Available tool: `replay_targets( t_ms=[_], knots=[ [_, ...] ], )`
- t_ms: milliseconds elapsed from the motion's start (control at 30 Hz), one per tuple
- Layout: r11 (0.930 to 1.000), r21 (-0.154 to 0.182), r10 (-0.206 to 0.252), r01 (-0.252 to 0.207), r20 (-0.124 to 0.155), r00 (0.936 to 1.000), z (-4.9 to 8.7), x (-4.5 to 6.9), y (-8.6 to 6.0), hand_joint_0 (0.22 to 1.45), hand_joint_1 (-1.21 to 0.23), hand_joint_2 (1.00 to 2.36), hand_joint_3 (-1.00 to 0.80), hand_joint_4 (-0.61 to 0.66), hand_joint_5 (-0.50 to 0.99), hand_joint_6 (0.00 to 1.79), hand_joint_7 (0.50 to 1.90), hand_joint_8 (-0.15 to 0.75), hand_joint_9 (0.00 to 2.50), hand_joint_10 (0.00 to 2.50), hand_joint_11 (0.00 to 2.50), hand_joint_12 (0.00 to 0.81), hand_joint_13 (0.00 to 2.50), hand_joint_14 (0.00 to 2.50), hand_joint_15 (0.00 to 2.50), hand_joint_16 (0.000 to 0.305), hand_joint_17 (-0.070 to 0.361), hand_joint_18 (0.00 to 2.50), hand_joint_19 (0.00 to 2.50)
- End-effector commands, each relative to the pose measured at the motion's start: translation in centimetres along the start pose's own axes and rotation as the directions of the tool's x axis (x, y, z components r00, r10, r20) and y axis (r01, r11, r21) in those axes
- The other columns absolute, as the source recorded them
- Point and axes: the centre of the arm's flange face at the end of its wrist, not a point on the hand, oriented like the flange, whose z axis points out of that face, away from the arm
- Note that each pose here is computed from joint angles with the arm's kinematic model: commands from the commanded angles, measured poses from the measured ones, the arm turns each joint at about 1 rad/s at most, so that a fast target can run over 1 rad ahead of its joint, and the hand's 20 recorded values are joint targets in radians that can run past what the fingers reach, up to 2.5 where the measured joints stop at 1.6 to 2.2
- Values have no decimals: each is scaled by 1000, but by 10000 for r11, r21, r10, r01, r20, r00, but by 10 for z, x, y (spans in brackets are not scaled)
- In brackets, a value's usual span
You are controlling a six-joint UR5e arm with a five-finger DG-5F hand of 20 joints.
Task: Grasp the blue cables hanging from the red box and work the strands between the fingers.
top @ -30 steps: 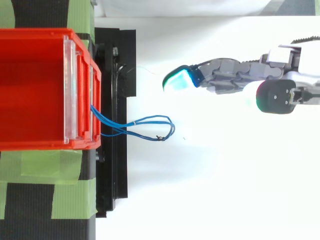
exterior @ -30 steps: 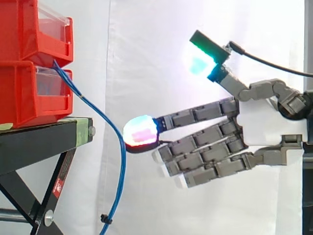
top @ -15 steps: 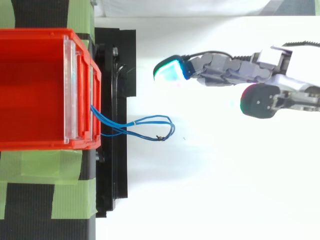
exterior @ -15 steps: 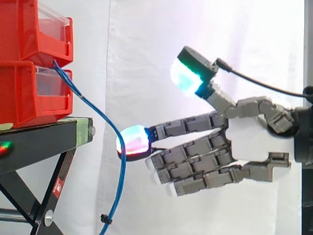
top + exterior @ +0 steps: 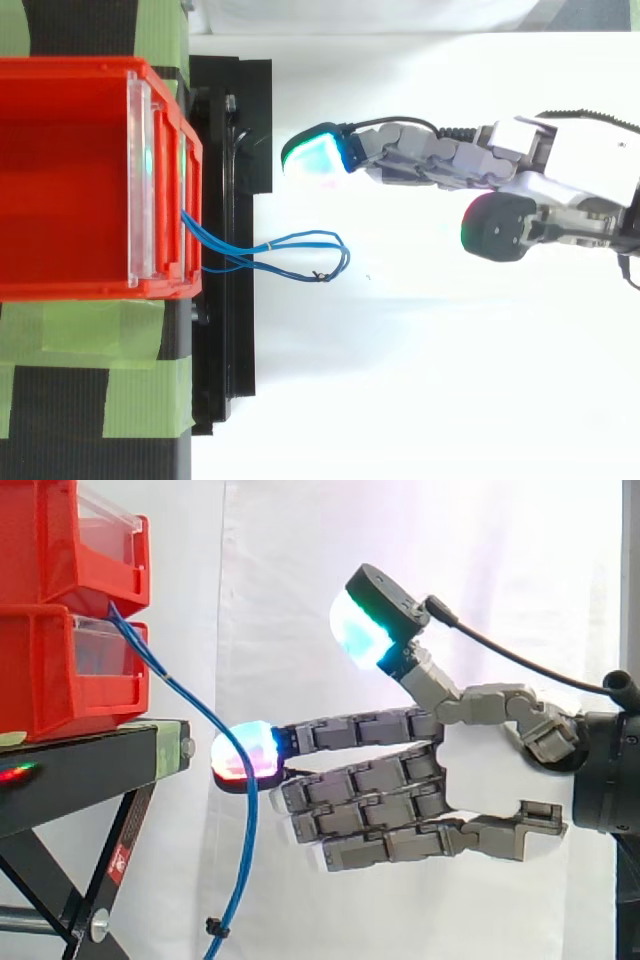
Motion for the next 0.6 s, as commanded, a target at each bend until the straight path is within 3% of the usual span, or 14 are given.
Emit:
replay_targets(
  t_ms=[0,167,300,367,567],
  knots=[
    [9998,-71,-159,160,170,9997,0,7,-4,633,-266,1000,-1000,157,-443,5,693,307,0,2,178,358,0,4,236,69,156,0,257],
    [9999,-169,6,-2,201,9998,5,17,-18,634,-265,1000,-1000,157,-442,5,694,311,0,2,184,359,0,4,242,70,156,0,270],
    [9993,-193,336,-333,167,9993,17,27,-38,634,-267,1000,-1000,157,-441,5,692,310,0,3,195,359,0,5,241,70,157,0,269],
    [9971,-374,670,-663,197,9976,33,38,-34,635,-267,1000,-1000,158,-439,5,692,311,0,2,196,360,0,4,243,70,157,0,274],
    [9992,-382,143,-136,173,9997,38,42,-28,637,-268,1000,-1000,157,-436,6,692,313,11,2,200,359,0,5,241,69,156,0,275]
  ],
)
